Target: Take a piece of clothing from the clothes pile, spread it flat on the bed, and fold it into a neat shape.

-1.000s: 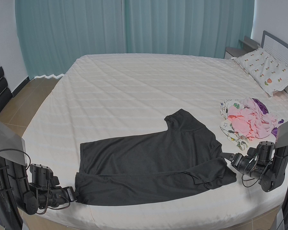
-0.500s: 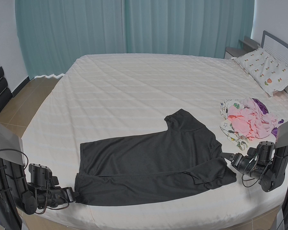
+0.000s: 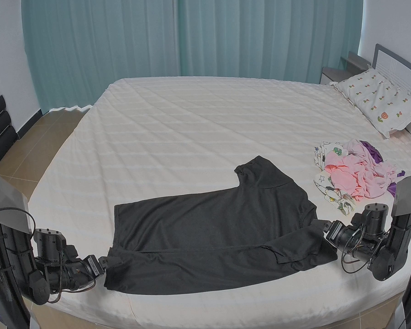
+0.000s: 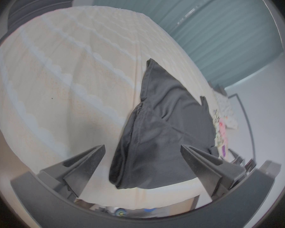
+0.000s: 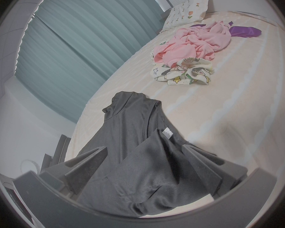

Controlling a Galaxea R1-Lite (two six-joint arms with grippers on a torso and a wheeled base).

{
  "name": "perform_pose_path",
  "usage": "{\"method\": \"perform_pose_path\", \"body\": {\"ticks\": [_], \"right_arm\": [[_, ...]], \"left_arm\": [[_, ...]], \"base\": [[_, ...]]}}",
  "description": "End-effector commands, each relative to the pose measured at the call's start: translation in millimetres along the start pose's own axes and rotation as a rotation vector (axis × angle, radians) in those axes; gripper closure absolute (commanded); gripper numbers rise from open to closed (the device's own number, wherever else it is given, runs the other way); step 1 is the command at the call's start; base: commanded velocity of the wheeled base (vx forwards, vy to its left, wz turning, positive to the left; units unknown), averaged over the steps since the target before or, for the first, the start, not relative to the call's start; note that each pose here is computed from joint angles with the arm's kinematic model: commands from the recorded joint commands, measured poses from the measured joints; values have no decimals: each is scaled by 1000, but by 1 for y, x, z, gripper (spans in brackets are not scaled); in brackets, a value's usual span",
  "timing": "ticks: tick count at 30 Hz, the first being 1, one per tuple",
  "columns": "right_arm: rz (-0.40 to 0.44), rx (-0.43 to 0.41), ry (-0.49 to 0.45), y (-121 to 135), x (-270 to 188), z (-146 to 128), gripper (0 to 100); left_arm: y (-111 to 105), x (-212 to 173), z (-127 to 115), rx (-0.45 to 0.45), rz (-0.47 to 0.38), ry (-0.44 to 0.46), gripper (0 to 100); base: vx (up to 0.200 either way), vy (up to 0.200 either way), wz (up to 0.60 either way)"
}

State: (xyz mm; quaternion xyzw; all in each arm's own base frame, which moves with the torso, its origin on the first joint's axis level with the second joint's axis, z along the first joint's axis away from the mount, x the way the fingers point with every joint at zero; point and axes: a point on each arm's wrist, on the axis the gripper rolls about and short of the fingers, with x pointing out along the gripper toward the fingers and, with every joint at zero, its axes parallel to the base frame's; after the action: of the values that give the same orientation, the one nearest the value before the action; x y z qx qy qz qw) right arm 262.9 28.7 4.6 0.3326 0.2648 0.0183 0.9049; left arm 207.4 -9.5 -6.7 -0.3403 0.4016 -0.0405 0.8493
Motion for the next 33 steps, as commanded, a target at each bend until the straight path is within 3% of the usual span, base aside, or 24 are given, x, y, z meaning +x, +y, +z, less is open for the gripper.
{"method": "perform_pose_path", "body": {"ticks": [1, 6, 11, 33], "right_arm": [[9, 18, -6, 24, 0, -12, 0], [-20, 147, 19, 30, -15, -18, 0], [-77, 254, 78, 29, -19, -41, 0], [-114, 291, 36, 10, 1, -35, 0]], "left_arm": [[-3, 1, 6, -90, -73, -22, 0], [-3, 3, 10, -187, -118, -43, 0], [-1, 5, 9, -185, -127, -41, 0], [0, 10, 9, -179, -129, -42, 0]], "base": [[0, 0, 0], [0, 0, 0], [0, 0, 0], [0, 0, 0]]}}
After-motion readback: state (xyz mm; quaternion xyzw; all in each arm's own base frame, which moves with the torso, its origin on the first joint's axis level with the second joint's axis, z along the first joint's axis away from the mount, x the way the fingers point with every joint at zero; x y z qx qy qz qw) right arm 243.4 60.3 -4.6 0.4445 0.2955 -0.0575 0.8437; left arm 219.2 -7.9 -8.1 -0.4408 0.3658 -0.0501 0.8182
